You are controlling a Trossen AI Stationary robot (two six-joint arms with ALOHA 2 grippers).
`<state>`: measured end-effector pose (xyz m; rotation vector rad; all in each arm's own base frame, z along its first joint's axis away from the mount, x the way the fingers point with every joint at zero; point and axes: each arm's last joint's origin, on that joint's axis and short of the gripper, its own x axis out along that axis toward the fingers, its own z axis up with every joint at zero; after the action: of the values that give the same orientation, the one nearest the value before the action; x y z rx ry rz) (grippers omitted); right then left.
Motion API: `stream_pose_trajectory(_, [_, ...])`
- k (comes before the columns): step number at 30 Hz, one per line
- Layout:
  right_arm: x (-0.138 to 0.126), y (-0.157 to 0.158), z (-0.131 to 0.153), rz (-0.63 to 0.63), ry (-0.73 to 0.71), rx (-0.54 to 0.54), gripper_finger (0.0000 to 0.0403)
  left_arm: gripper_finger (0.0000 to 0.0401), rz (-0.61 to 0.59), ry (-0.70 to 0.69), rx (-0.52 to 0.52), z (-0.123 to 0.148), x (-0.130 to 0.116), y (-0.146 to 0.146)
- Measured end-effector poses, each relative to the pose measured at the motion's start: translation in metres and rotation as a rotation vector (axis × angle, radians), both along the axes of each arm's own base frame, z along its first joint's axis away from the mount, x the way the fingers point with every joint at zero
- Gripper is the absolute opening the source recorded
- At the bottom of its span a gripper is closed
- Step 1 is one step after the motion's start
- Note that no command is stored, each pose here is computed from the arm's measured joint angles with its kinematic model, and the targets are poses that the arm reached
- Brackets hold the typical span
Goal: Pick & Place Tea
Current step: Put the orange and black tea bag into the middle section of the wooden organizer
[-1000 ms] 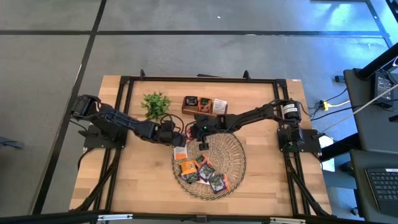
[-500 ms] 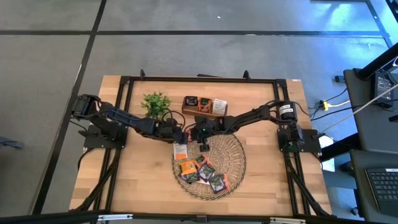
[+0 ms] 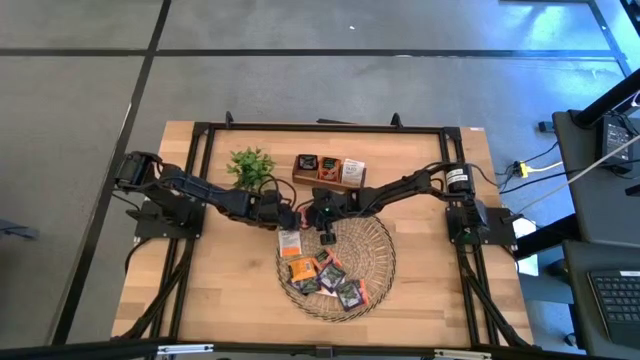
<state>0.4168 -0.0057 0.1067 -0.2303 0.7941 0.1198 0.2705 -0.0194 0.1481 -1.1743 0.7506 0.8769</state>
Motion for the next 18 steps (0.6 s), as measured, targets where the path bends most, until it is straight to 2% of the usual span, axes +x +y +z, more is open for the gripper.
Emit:
stream_pose_trajectory(8, [0.0,0.0,-0.0002,0.0,0.001,0.0,0.0101,0.0267,-0.037,-0.027,0.035,0.0017,0.003,0.0])
stream_pose_trajectory(18, [-0.0001,0.0,-0.0006,-0.001,0.002,0.0,0.0101,0.0267,0.009,-0.056,0.033,0.0023,0.0048,0.0005])
